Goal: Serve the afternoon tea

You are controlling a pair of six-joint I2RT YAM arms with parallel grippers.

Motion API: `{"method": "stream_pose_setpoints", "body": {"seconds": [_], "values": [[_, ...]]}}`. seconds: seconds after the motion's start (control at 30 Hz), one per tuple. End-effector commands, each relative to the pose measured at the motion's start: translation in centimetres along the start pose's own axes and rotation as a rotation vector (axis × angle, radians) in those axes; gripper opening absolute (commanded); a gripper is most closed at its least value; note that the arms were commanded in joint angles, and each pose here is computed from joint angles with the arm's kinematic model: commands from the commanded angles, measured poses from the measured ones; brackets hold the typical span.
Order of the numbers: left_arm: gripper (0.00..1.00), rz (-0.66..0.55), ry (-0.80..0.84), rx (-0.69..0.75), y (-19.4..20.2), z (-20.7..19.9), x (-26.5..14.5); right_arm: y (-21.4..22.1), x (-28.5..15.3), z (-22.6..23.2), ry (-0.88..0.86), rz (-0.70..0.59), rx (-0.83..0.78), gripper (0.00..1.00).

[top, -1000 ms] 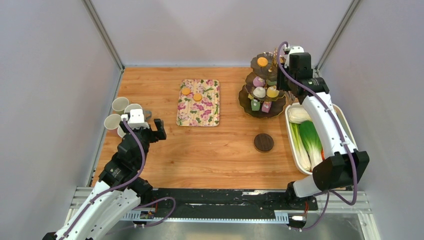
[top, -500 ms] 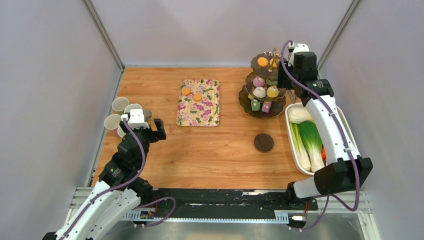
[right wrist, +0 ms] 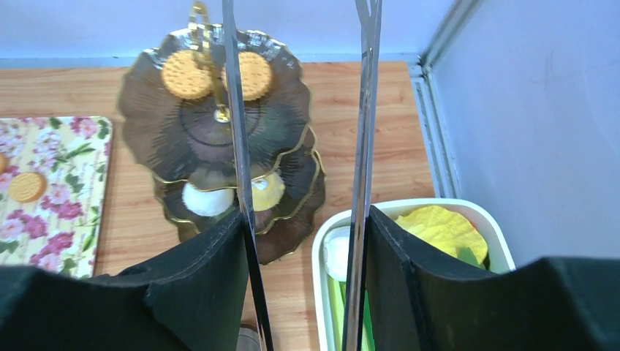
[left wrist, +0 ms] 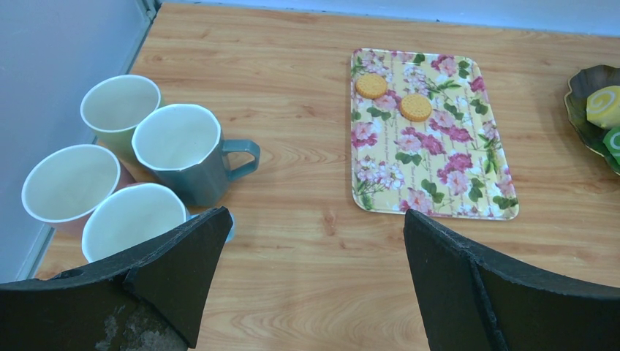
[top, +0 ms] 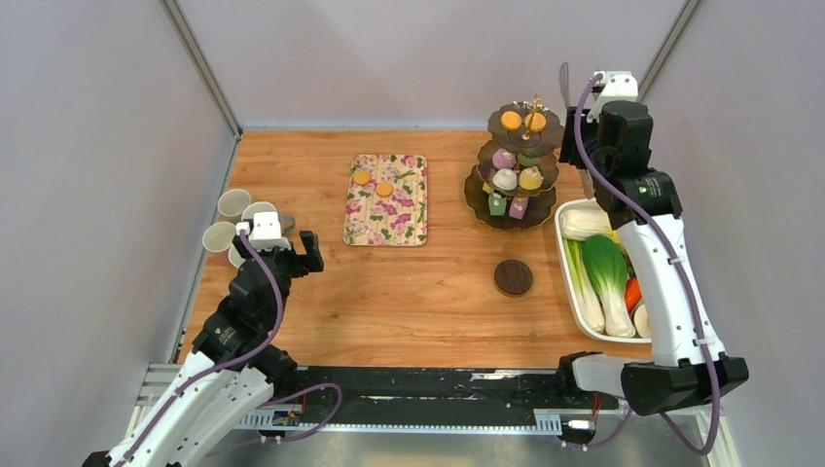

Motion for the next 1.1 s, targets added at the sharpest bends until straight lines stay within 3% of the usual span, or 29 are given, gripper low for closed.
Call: {"method": "stream_pose_setpoints", "body": {"seconds": [0.0,0.17,0.37,0.67,1.07], "values": [[1.0,-0.013,0.0,0.005,-0.3,-0.1,0.1,-5.0,-2.8,1.8,-0.093,-0.178,-0.012,0.56],[1.0,-0.017,0.0,0.002,-0.5,-0.1,0.0,-6.5,-4.2,7.3,-0.227,-0.223,-0.076,0.56],[1.0,-0.02,-0.004,0.002,-0.5,0.0,0.0,-5.5,-4.1,16.4,-0.426,-0.187,-0.124,0.56],[1.0,-0.021,-0.009,0.005,-0.5,0.1,0.0,3.8,1.4,28.4,-0.589,0.067,-0.214,0.56],[1.0,-0.021,-0.018,0.008,-0.4,0.2,0.1,13.2,7.5,35.1,-0.62,0.272,-0.326,0.57]]}}
Point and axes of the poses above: each gripper's point midway between its finger pads, its own x axis out along the fingers, its own z axis along the line the jaws close on, y = z × x, the point moved 2 cm from there along -x, back along the fingers, and after that the axes turned 10 degrees about -x, right-handed, at the moved point
